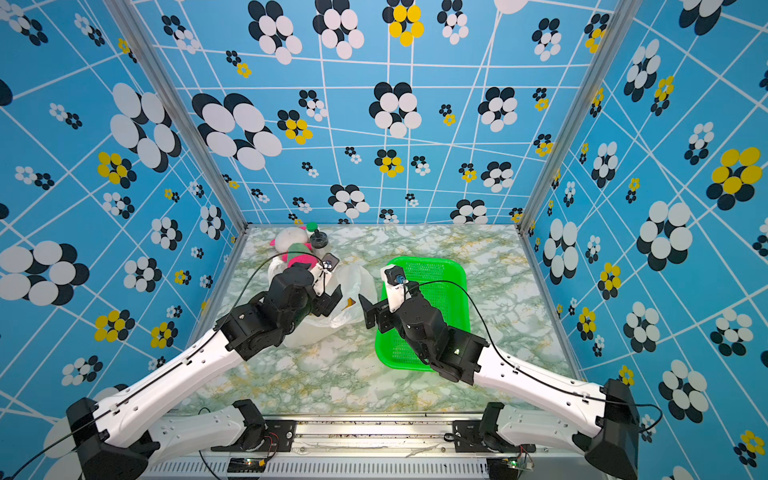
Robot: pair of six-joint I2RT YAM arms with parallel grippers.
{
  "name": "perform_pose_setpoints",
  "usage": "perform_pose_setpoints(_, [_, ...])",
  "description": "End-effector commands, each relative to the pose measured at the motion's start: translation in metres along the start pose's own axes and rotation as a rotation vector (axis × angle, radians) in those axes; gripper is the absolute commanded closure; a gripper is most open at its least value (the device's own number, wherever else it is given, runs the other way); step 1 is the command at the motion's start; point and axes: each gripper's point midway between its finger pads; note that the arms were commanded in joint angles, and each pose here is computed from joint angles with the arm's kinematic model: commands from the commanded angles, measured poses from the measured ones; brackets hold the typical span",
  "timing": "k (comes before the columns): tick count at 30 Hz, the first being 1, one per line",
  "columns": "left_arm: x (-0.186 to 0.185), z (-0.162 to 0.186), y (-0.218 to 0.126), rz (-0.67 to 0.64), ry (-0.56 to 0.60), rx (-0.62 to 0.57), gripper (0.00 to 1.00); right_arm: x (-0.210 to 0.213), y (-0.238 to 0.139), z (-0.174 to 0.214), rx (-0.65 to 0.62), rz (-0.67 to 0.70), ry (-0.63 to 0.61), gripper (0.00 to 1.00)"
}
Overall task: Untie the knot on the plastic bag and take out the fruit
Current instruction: 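Grasp the bag rim with the left gripper and lift it to hold the bag open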
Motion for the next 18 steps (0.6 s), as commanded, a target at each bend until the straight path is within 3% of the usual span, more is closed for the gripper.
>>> perform_pose_setpoints(1, [0.020,0.018,-0.016,-0.064,-0.084,0.018,0.07,0.025,-0.007,0.020,0.050,-0.132,-0.069,0.01])
perform_pose_setpoints(5, [0.031,0.037,-0.026,-0.094,-0.165,0.040,0.06,0.055,-0.009,0.041,0.079,-0.228,-0.201,0.01])
perform_pose_setpoints(10, [0.027,0.044,-0.034,-0.066,-0.195,0.020,0.06,0.069,0.006,0.059,0.134,-0.217,-0.310,0.01])
perform_pose_setpoints(18, [0.015,0.049,-0.025,-0.053,-0.125,0.072,0.05,0.038,0.038,0.028,0.004,0.084,-0.267,0.06])
Point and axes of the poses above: each gripper's point midway between its finger pads, its own y axis out along the fingers, its own x axis along the line the jaws close on, z = x × y, and after that the axes turned 12 degrees about y, right-handed
